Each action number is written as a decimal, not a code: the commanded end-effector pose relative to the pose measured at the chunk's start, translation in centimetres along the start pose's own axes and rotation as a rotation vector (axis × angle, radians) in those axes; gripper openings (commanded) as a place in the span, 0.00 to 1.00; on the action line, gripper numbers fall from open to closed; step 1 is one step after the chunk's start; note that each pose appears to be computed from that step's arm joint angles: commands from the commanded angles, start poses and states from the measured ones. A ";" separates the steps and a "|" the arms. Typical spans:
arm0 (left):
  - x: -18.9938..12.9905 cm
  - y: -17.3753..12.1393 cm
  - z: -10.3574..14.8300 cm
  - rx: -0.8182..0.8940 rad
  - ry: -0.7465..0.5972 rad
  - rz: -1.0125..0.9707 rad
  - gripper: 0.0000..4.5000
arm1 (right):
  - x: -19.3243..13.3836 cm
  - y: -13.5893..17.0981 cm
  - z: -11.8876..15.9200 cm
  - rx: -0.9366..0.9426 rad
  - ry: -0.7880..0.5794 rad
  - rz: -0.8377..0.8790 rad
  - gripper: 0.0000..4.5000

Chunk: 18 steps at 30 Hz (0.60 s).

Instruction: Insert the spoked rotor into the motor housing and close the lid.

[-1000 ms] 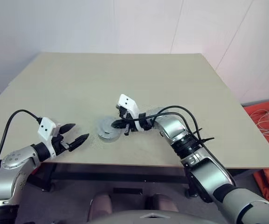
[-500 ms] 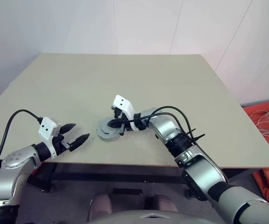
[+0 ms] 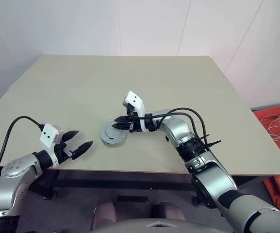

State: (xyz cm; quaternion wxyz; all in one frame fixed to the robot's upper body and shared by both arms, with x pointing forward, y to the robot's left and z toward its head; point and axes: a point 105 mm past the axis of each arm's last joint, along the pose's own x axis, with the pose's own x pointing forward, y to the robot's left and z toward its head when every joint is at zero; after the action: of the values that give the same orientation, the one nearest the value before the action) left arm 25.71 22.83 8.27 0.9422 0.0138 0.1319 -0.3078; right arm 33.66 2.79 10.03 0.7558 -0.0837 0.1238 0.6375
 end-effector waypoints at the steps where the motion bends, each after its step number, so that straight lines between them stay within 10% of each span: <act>1: -0.3 0.1 1.6 0.045 -0.039 -0.005 1.00 | -0.1 0.5 1.6 -0.091 -0.028 0.054 0.57; 6: -0.4 0.1 1.7 0.047 -0.041 -0.003 1.00 | 0.4 0.8 1.2 -0.136 0.003 0.095 0.96; 18: -0.6 0.0 1.7 0.047 -0.047 0.007 1.00 | 1.8 0.0 0.0 -0.192 0.059 0.088 0.98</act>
State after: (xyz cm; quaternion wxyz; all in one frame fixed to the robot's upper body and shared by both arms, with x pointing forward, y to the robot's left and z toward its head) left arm 25.55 22.76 8.53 0.9425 0.0172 0.1281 -0.3082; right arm 33.54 3.94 8.24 0.7128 -0.1541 0.1146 0.6745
